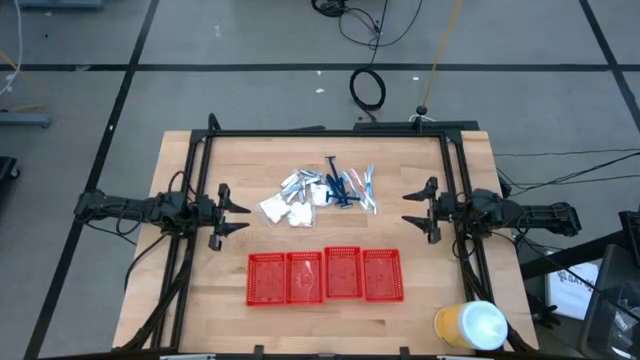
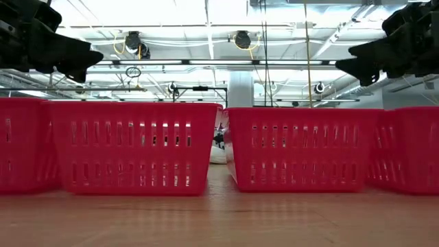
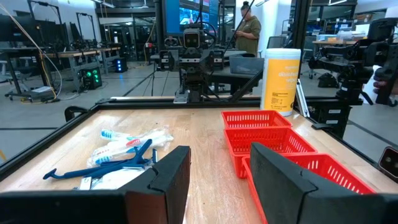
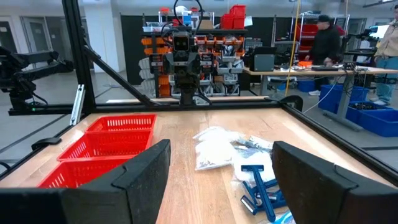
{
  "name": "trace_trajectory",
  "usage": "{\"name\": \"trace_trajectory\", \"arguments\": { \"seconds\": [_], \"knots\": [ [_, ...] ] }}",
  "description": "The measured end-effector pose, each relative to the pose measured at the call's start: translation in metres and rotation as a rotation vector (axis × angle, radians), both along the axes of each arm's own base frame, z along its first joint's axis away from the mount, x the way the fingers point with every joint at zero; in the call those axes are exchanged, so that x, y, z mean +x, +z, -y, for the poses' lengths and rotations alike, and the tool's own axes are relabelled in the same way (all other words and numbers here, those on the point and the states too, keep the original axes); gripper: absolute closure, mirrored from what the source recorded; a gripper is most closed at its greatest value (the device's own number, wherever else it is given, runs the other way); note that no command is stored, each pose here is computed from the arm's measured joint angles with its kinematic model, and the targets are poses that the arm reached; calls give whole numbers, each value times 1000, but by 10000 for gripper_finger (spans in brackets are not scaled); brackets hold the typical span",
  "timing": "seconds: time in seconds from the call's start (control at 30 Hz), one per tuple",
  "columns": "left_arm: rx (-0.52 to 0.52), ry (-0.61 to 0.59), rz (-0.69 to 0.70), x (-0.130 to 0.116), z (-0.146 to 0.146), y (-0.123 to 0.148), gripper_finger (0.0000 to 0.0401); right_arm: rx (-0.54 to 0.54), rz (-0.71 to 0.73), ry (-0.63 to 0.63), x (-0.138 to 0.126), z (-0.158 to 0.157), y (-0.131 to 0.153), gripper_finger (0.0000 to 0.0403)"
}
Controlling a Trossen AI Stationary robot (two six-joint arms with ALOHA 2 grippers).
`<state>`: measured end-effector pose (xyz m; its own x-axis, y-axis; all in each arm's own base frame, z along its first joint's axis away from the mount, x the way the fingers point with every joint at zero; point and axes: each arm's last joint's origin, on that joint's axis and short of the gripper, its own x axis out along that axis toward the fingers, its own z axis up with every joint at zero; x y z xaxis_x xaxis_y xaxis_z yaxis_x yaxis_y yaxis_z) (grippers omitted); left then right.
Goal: Pick & Place Travel size toiletries
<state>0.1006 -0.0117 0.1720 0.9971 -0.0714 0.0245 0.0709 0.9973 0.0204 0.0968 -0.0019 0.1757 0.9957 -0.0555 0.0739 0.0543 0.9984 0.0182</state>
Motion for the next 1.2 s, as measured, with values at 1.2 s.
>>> {"name": "trace_trajectory", "arguments": {
  "seconds": [1.2],
  "knots": [
    [0,0,0,0,0,0,235,245,311,-919,-19,23,25,135]
  ]
}}
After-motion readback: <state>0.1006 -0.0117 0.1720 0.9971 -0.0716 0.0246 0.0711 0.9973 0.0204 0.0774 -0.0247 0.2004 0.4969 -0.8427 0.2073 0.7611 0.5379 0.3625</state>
